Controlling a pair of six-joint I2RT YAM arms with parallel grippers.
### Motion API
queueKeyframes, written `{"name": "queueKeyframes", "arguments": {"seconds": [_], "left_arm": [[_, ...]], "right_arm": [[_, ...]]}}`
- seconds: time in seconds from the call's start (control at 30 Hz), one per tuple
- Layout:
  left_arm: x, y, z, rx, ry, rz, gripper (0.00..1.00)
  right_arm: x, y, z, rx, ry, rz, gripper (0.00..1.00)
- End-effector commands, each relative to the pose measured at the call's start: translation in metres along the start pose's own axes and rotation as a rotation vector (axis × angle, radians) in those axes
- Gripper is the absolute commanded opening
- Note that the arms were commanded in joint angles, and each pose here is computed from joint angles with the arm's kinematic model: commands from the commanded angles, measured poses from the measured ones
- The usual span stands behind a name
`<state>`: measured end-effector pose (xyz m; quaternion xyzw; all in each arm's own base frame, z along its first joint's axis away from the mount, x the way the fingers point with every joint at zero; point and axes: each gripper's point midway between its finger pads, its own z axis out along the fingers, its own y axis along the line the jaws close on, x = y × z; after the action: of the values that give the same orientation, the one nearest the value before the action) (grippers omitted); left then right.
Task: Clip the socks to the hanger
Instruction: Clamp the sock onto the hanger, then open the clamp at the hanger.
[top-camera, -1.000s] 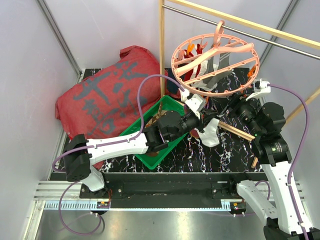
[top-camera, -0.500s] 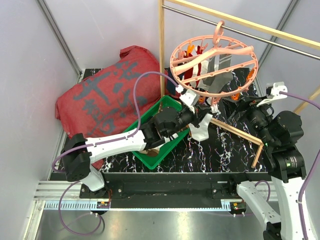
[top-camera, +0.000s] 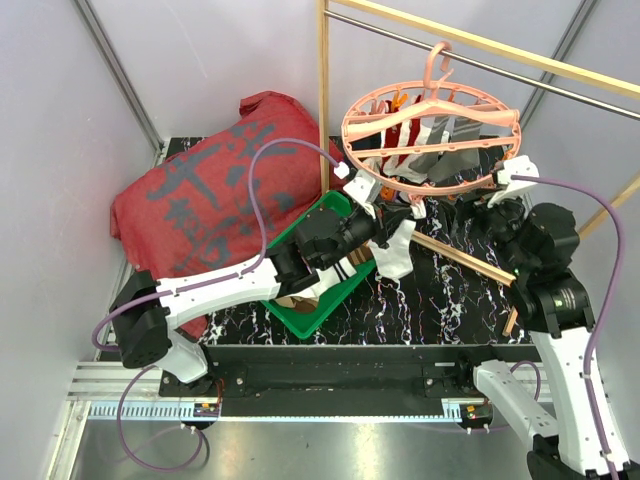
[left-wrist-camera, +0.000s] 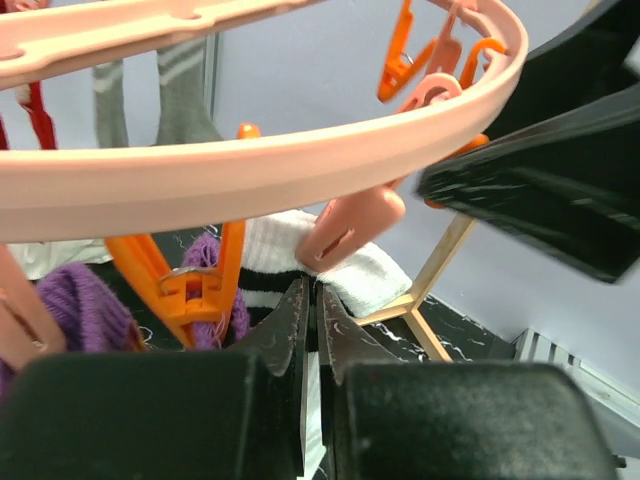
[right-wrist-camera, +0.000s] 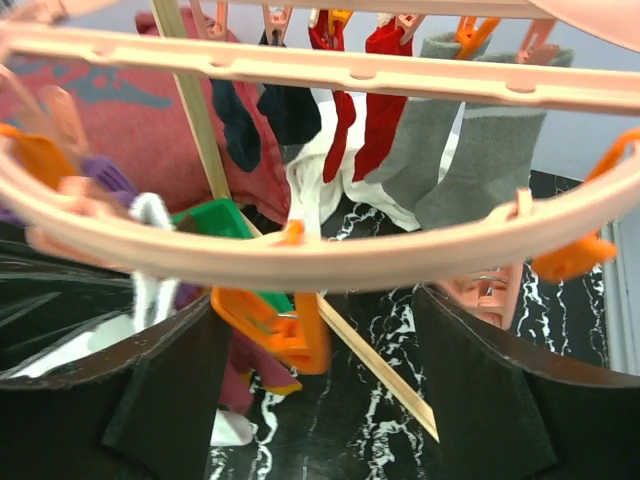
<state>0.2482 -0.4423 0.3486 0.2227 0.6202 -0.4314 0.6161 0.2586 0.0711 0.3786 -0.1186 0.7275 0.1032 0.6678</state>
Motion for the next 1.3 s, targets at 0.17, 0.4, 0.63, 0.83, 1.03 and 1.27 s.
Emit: {"name": "queueKeyframes", "arguments": {"seconds": [0.17,0.4,0.63,0.83,1.03,1.27], "left_arm": [[-0.034,-0.008,-0.009,0.041,-0.088,-0.033,0.04],[-0.032,-0.009,-0.008,0.046,-0.079,-0.036,0.05],[-0.032,-0.01,-0.006,0.052,-0.073,-0.041,0.05],[-0.032,-0.013,-0.006,0.062,-0.072,-0.052,0.05],[-0.032,-0.014,-0.007,0.069,-0.072,-0.061,0.04],[-0.035,-0.017,-0.009,0.082,-0.076,-0.073,0.04]], "right_arm": [[-0.025,0.013,0.023,-0.106,-0.087,-0.078,0.68],[-0.035,0.019,0.024,-0.134,-0.11,-0.052,0.64],[-0.041,0.024,0.015,-0.143,-0.132,0.016,0.71],[-0.029,0.021,0.014,-0.118,-0.119,0.046,0.75],[-0.025,0.013,0.014,-0.069,-0.149,0.051,0.79],[-0.015,0.012,0.016,-0.065,-0.137,0.041,0.82]]}}
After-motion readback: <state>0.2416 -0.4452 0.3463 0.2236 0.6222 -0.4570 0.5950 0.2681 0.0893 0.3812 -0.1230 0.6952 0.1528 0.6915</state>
